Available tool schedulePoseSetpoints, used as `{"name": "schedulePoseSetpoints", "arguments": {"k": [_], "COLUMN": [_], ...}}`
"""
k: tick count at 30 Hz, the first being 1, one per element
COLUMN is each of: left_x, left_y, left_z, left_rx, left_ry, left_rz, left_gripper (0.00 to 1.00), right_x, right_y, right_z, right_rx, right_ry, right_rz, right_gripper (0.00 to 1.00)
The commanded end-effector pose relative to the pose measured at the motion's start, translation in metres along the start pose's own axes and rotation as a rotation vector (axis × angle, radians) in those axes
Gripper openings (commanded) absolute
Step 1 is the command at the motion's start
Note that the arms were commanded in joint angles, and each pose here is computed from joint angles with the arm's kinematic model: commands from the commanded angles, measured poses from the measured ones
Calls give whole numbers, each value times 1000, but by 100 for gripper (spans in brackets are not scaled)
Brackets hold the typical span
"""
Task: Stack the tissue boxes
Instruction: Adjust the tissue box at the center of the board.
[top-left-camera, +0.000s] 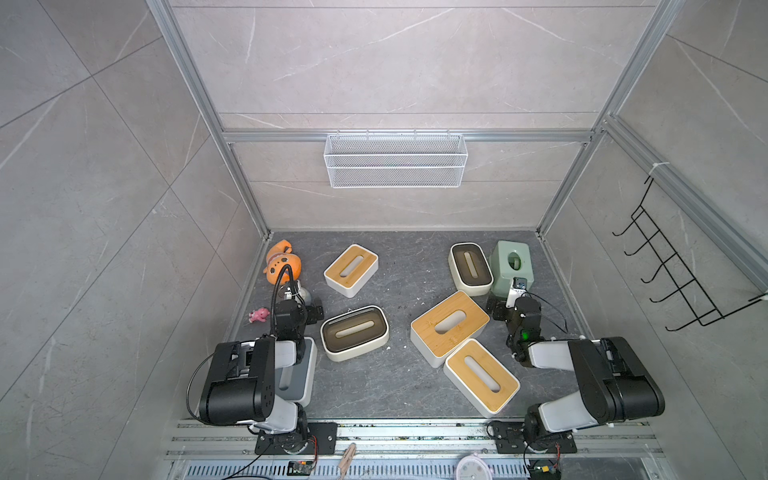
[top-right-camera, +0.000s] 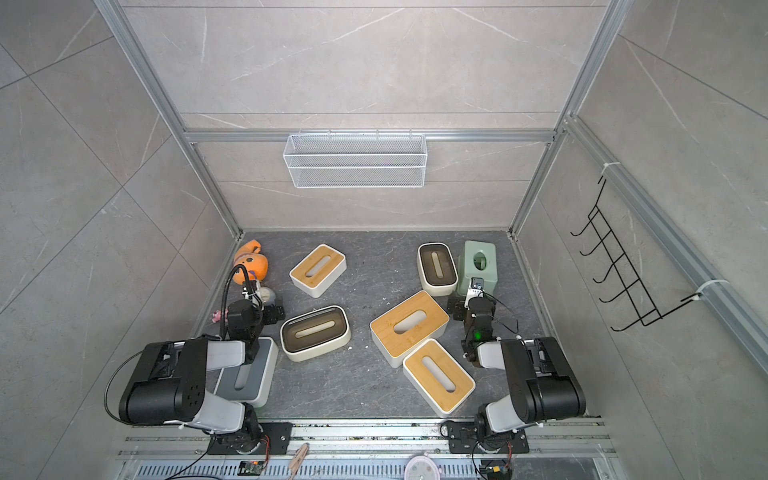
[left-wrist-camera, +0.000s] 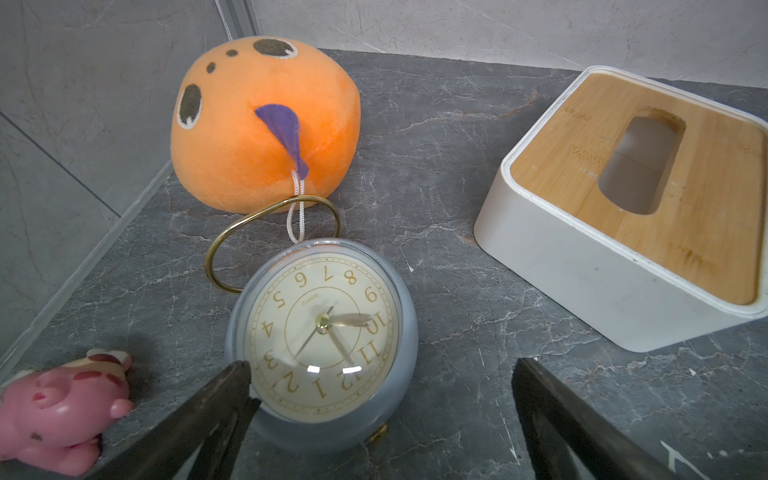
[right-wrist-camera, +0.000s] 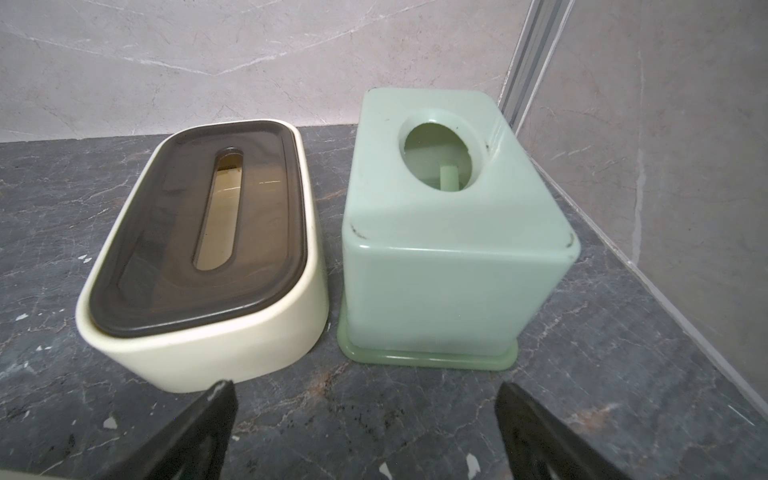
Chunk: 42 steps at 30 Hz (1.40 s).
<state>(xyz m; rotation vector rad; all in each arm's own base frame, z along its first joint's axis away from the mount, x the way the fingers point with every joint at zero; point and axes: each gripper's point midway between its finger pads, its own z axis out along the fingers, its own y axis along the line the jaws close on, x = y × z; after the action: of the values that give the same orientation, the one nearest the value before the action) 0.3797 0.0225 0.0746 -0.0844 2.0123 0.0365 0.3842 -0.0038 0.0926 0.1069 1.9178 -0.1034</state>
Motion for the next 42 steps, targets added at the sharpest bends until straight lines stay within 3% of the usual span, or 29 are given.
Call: {"name": "schedulePoseSetpoints", "arguments": {"k": [1,10,14,19,22,24,26,28,30,32,35,37,42], "left_x": [-12,-12,-23,-49,-64,-80,-92,-95,-99,-102,-113,-107,-115], "left_y": [-1,1,23,31,28,38,53,64,63,58,36,32,-6], "left_z": [2,1,-6,-16,-26,-43,-63,-84,-98,-110,-121,-137,-156], "left_rx": [13,3,-124,-180,-166,-221,-314,-394,-409,-392,-249,-234,22], "left_ry": [-36,-36,-52,36,27,-35,-53,-26,19,74,76,78,73], "left_rz": [16,7,-47,-58,-79,-190,-368,-550,-615,-603,-624,-729,-706], "left_gripper": [100,100,100,100,100,100,100,100,100,100,100,100,100], "right_x": [-4,-3,-4,-37,-68,-91,-101,-108,-112,-117,-132,-129,-155], "right_y": [1,1,0,-15,-25,-37,-51,-65,-75,-71,-48,-60,-40], "right_z": [1,1,1,-22,-47,-65,-76,-87,-95,-97,-102,-116,-132], "right_rx": [0,-4,-6,71,100,145,227,332,406,378,176,235,81], "right_ry": [-7,-7,-11,-35,-136,-173,-111,-24,22,37,-22,-38,-62], "right_rz": [3,6,12,39,139,233,346,404,445,480,561,677,599], "right_gripper": [100,100,100,100,100,100,100,100,100,100,100,100,100]}}
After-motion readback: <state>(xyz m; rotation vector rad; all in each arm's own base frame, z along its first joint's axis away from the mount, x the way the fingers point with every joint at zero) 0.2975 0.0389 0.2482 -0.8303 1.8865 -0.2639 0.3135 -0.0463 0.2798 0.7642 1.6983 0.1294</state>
